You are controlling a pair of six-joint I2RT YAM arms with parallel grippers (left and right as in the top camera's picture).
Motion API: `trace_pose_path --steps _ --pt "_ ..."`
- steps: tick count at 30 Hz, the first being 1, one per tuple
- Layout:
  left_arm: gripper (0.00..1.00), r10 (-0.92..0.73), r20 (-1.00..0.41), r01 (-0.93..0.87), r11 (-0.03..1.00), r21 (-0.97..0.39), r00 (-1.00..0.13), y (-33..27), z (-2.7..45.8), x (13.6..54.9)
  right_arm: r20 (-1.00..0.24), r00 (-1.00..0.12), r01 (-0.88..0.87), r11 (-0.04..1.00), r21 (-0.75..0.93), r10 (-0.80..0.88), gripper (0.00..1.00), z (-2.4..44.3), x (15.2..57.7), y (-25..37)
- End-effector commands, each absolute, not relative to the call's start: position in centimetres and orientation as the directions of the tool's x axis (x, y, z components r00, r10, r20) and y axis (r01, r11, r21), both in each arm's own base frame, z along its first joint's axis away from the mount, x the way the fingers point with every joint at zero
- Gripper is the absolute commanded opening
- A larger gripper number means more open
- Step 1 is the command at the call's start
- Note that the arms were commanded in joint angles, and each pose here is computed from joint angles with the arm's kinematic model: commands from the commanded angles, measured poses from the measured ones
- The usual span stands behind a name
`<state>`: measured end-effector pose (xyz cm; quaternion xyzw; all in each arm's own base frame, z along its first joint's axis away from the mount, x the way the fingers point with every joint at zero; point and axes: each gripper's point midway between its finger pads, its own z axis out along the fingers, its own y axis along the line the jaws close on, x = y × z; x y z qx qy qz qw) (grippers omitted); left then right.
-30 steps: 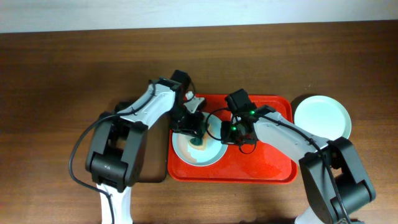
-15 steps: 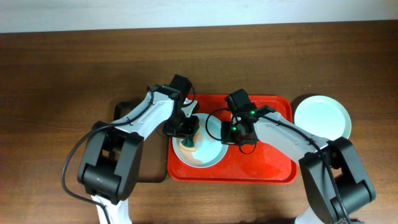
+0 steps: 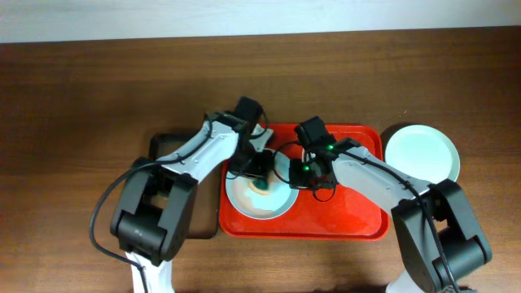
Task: Clean dirty plates on tray and stack at the side
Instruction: 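Return the sponge to the black tray with the left gripper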
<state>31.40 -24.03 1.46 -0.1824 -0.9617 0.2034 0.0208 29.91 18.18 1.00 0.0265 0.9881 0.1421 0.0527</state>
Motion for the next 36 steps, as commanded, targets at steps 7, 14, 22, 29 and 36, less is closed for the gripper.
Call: trace_pose_path --steps 7,14,22,29,36 --pt "0.0 0.192 -0.128 0.226 0.902 -0.367 -0.973 -15.8 10.1 34.6 -0.089 -0.994 0.038 0.956 0.291 0.066 0.04 0.9 29.5 18.4" --pt "0.0 -0.006 -0.035 -0.008 0.997 0.073 -0.999 -6.0 7.6 32.1 -0.088 -0.994 0.038 0.956 0.29 0.066 0.05 0.9 29.5 18.3" --pt "0.04 -0.005 -0.043 -0.008 0.998 0.063 -0.999 -5.8 2.1 30.6 -0.086 -0.994 0.039 0.957 0.289 0.066 0.05 0.9 29.5 18.3" --pt "0.74 -0.056 -0.247 -0.052 0.998 -0.024 -0.967 -6.2 16.1 34.9 -0.081 -0.994 0.04 0.957 0.287 0.066 0.29 0.9 29.3 18.3" --pt "0.99 -0.485 -0.349 -0.483 0.87 -0.098 -0.802 4.5 19.8 34.9 -0.082 -0.994 0.04 0.957 0.287 0.066 0.38 0.9 29.4 18.3"
